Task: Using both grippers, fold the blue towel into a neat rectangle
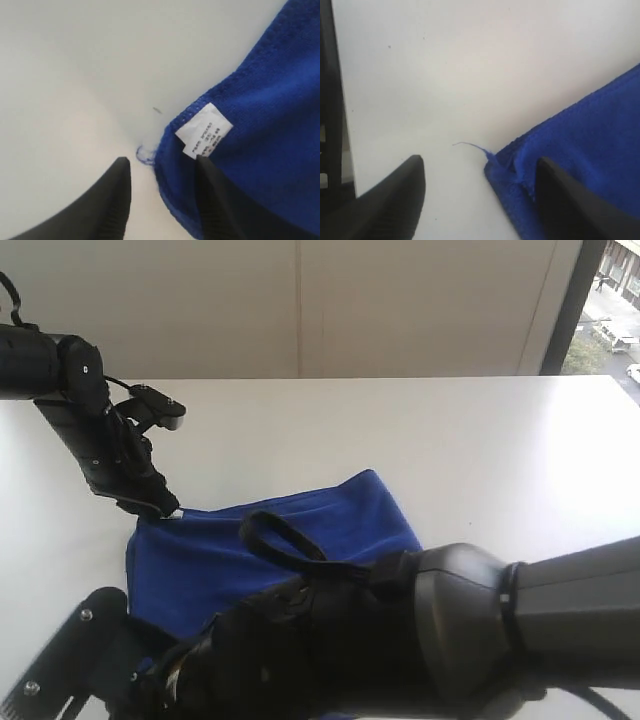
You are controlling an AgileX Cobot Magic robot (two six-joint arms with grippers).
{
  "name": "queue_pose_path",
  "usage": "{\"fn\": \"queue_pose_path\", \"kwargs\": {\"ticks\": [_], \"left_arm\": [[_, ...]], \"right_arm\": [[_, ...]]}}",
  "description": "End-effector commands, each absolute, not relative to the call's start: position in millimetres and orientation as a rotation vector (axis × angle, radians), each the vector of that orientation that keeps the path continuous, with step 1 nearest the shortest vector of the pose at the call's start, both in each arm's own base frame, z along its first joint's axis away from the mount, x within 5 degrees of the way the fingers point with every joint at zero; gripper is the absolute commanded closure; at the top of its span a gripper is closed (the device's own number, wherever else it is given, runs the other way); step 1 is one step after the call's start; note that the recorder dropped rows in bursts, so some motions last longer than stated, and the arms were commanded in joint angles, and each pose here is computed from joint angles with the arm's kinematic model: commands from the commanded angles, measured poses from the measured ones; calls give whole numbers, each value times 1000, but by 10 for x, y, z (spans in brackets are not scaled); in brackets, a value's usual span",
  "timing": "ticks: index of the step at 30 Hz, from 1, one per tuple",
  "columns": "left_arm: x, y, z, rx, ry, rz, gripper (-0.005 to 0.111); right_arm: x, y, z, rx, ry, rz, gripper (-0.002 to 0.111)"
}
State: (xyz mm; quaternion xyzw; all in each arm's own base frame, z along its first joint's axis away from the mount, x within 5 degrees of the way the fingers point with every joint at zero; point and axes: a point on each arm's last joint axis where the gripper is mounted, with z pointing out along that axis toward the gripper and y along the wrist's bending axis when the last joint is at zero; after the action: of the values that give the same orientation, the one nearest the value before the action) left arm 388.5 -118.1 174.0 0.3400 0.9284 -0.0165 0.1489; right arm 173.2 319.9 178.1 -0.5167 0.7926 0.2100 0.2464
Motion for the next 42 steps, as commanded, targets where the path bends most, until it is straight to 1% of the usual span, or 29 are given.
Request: {"fn": "queue_pose_path", "kwargs": {"ticks": [1, 4, 9, 12, 15, 17, 21, 23, 24, 26, 27, 28, 29, 32, 34, 39, 42], "left_arm": [[3864, -1150, 1782, 978, 2684, -26, 57], [3873, -1118, 1781, 960, 2694, 24, 52], [3873, -1040, 1783, 982, 2717, 144, 40], [3876, -1007, 1793, 967, 2725, 195, 40], [3870, -1003, 1841, 940, 2721, 195, 40], [3871, -1010, 1916, 895, 2698, 182, 40], [3834, -1056, 2169, 803, 2630, 84, 40], [3793, -1089, 2304, 742, 2608, 6, 44], [3766, -1104, 2365, 713, 2604, -34, 50], [3705, -1134, 2445, 692, 2607, -110, 72], [3664, -1156, 2469, 687, 2609, -152, 89], [3615, -1182, 2482, 700, 2607, -186, 108], [3566, -1203, 2487, 741, 2596, -200, 106], [3349, -1339, 2417, 821, 2581, -268, 107], [3169, -1459, 2340, 872, 2557, -291, 107], [2720, -1785, 2237, 975, 2516, -376, 107], [2421, -1970, 2182, 1074, 2484, -416, 107]], "right_arm": [[1826, 3122, 1945, -1367, 2133, 573, 48], [1917, 3033, 1990, -1337, 2157, 568, 48], [2070, 2886, 1980, -1298, 2223, 555, 48], [2163, 2812, 1977, -1273, 2237, 534, 49], [2265, 2719, 1970, -1255, 2253, 505, 52], [2356, 2625, 1962, -1233, 2275, 479, 55], [2582, 2383, 1949, -1149, 2325, 404, 60], [2703, 2238, 1944, -1121, 2336, 354, 66], [2753, 2178, 1943, -1111, 2336, 332, 71], [2882, 2025, 1949, -1075, 2327, 276, 85], [2939, 1964, 1949, -1041, 2327, 264, 92], [3023, 1858, 1954, -991, 2334, 247, 104], [3080, 1791, 1966, -958, 2347, 243, 108], [3296, 1547, 2018, -876, 2405, 232, 108], [3438, 1430, 2041, -891, 2428, 230, 108], [3757, 1316, 2010, -954, 2437, 324, 108], [3971, 1260, 1922, -929, 2433, 300, 108]]}}
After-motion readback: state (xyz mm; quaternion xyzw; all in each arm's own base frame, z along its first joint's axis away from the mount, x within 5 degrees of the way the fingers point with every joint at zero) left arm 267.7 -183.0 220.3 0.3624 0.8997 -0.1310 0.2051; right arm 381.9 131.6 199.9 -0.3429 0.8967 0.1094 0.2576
